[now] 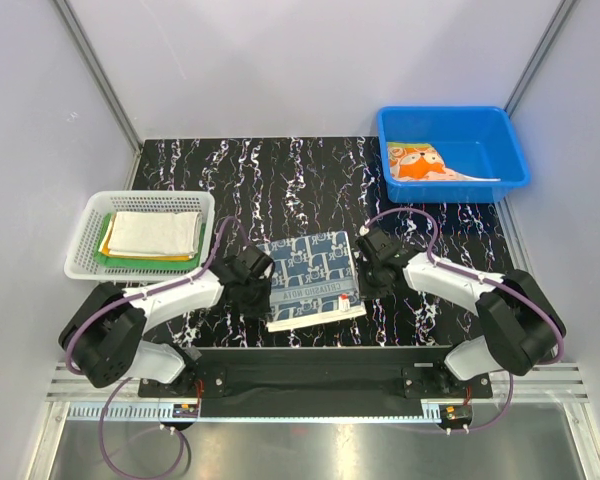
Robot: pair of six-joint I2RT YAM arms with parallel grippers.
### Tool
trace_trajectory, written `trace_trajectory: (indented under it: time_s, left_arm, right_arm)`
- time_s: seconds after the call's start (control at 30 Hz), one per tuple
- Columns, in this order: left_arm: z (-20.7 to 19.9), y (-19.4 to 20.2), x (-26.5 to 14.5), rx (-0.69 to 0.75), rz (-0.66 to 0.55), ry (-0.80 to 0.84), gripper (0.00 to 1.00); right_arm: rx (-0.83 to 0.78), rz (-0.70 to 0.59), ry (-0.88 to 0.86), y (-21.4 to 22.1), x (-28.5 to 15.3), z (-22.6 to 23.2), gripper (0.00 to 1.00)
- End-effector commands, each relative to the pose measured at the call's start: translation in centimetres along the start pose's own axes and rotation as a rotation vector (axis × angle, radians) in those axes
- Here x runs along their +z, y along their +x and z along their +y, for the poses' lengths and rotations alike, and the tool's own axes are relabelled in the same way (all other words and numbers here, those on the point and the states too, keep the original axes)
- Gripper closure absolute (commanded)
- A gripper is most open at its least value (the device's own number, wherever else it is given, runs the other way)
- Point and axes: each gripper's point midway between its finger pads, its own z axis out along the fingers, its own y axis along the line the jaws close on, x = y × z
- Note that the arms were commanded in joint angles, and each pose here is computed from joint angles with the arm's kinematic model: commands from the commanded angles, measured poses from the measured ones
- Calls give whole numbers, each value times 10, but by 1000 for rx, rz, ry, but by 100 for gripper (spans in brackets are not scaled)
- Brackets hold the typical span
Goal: Fold and stack the towels
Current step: Fold the towel
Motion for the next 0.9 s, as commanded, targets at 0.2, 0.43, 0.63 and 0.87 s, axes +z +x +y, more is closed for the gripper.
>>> trace_trajectory:
  time_s: [0.2, 0.43, 0.63, 0.87]
  left_arm:
    - [-47, -33, -59, 24, -128, 94, 100]
    - [-30, 0, -23, -2, -54, 101, 100]
    - [-15, 9, -8, -4, -38, 38, 100]
    - [-7, 4, -10, 23, -52, -19, 100]
  right_arm:
    - [-40, -78, 1, -36, -56, 13, 100]
    - [-17, -55, 18, -7, -36, -5, 100]
    - [-7, -43, 37, -5, -20, -7, 100]
    - [14, -36, 45, -2, -15, -10, 100]
